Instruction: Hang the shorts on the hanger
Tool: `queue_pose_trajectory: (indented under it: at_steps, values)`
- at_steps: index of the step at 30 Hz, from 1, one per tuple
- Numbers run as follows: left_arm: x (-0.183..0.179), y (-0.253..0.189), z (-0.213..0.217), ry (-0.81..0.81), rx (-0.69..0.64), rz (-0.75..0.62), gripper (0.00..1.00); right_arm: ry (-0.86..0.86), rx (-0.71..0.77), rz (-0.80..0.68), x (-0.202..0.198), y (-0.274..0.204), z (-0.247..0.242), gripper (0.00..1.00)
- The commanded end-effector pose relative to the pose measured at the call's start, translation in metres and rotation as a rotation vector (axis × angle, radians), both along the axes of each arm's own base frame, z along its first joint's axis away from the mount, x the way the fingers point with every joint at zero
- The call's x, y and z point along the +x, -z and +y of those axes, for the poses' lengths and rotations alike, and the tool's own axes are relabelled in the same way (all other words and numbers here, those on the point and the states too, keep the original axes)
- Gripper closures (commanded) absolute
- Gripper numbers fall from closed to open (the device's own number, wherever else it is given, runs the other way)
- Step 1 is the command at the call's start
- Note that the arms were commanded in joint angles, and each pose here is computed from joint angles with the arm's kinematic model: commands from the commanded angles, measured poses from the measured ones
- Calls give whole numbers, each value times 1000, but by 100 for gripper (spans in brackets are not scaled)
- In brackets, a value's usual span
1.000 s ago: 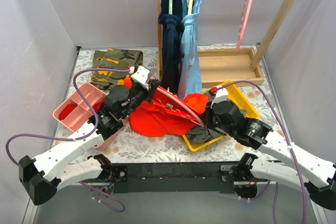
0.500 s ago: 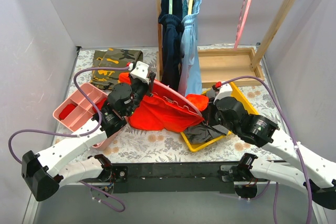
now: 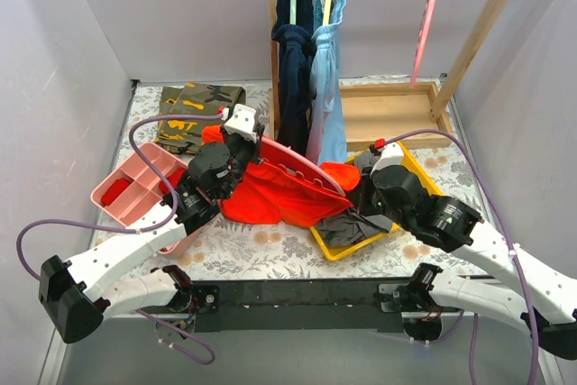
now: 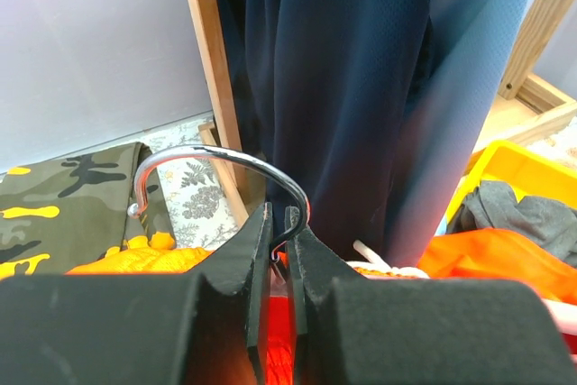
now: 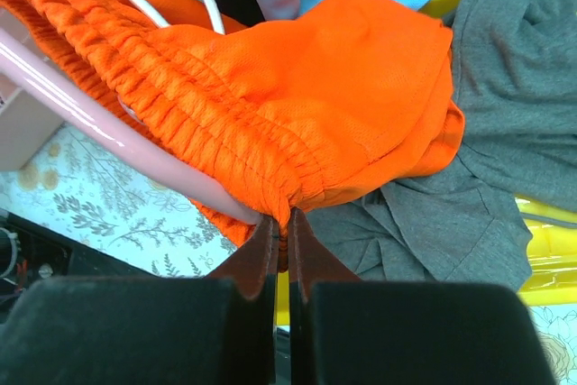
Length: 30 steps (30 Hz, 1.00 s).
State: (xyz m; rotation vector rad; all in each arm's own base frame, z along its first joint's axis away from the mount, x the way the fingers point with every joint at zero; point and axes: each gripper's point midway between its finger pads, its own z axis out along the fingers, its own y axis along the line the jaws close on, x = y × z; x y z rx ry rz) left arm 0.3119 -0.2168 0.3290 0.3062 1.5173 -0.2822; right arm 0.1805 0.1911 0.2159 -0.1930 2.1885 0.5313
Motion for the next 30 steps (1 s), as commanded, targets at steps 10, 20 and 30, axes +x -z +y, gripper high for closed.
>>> queue_pose_trajectory:
  at_steps: [10,20,30]
  values:
    - [17,-62,44,-232,-36,-155,100,19,66,23,-2,-69,6,99]
    - [24,-101,46,-280,-15,-202,100,-151,363,29,1,-159,83,99]
    - [20,-128,47,-277,-51,-150,100,-158,433,48,25,-183,130,99]
